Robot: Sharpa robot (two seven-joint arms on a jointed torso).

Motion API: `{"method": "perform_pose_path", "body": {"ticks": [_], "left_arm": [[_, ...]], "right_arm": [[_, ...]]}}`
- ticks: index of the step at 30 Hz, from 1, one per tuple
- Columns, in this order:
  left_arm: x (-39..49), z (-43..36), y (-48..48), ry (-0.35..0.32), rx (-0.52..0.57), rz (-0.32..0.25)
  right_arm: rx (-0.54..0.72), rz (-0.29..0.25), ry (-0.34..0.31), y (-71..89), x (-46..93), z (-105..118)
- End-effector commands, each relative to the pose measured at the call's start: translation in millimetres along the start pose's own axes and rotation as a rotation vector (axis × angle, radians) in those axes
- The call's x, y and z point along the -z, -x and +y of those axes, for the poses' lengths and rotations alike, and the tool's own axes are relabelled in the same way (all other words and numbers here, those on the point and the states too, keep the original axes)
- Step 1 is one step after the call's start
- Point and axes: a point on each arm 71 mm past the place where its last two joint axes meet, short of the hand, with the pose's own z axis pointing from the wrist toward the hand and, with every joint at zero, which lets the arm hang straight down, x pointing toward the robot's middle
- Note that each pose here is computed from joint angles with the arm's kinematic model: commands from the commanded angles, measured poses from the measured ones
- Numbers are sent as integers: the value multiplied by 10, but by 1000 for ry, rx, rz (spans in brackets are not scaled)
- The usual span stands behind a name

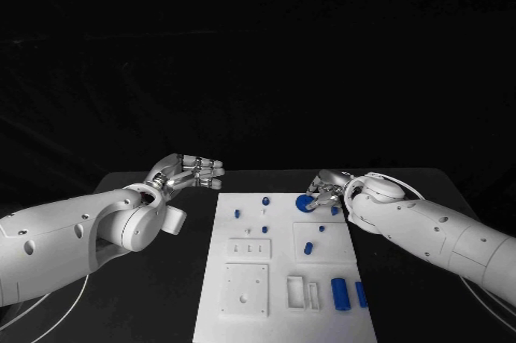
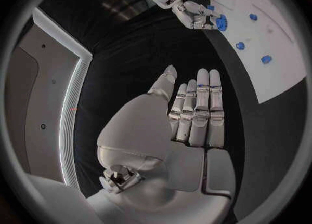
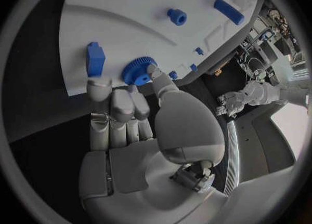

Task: Assemble the parts on the task board

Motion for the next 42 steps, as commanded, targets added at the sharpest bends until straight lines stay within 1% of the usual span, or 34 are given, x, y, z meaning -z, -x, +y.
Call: {"method": "perform_pose_path", "body": {"ticks": [1, 16, 25, 27, 34, 38, 42], "left_arm": [[-6, -13, -24, -8, 3, 19], [-12, -8, -24, -6, 2, 18], [-10, -7, -22, -5, 2, 18], [-9, -7, -22, -5, 2, 18], [-6, -7, -17, -5, 2, 16], [-3, -6, -9, -5, 1, 14], [0, -6, -6, -5, 1, 13]], "right_arm": [[30, 10, -1, -45, 3, 10], [144, -52, 44, -77, 36, 142], [178, -81, 69, -79, 57, 219], [178, -95, 73, -69, 63, 236], [162, -177, 98, -1, 106, 333], [156, -216, 123, 37, 149, 427], [154, -240, 157, 60, 194, 551]]}}
